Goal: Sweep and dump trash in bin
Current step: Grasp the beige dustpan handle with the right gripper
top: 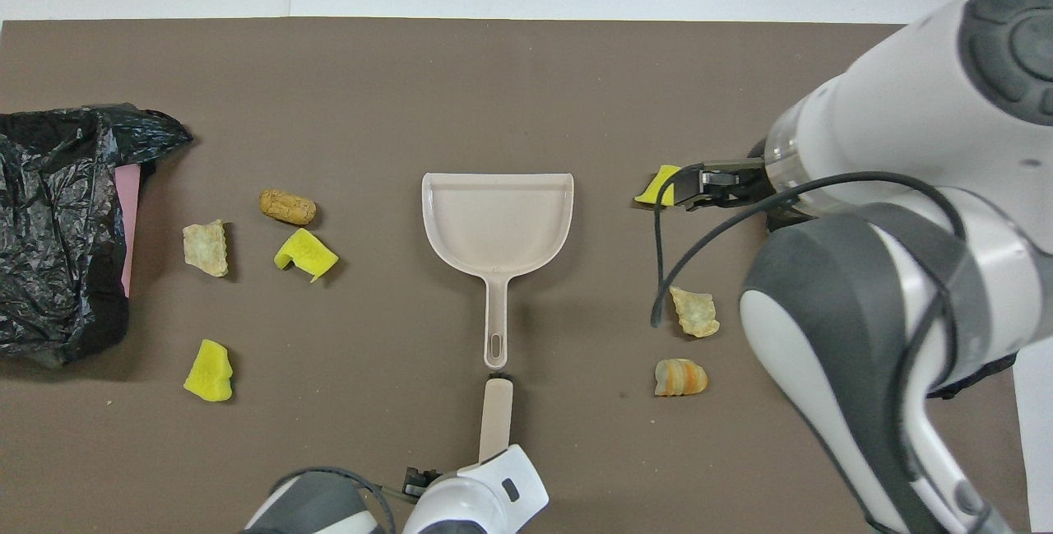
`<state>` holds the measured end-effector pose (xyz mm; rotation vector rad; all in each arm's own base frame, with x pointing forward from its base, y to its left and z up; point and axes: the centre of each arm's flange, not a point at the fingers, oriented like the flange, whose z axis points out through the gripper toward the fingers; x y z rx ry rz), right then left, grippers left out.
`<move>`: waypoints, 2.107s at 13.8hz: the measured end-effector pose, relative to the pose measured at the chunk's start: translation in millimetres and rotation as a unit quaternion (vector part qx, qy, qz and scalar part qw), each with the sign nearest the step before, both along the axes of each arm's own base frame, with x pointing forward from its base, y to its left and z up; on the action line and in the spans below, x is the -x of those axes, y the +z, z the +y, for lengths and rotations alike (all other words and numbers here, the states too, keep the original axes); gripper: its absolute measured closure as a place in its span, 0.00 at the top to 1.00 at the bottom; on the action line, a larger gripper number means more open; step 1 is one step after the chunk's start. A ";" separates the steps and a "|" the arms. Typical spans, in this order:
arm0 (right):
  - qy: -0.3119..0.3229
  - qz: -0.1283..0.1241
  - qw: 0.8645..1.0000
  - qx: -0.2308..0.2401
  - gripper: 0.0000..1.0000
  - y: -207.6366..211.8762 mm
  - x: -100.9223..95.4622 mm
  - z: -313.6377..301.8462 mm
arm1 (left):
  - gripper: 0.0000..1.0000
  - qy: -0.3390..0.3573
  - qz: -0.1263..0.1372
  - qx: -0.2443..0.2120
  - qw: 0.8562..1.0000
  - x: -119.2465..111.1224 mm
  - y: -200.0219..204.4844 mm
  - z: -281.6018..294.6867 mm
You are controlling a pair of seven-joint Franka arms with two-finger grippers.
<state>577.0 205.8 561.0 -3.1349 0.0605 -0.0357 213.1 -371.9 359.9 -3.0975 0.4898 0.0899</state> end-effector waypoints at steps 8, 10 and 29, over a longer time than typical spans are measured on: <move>-0.012 0.018 1.000 -0.002 1.00 -104.7 29.5 166.4 | 0.96 0.010 -0.009 0.009 1.000 49.0 -20.4 -12.8; -0.014 0.021 1.000 -0.002 1.00 -125.1 36.8 189.3 | 0.71 0.015 -0.008 0.008 1.000 48.4 -21.1 -11.9; -0.006 0.087 0.996 -0.006 0.70 -223.7 75.9 227.4 | 0.26 0.069 0.046 -0.033 0.996 -85.5 -11.1 114.2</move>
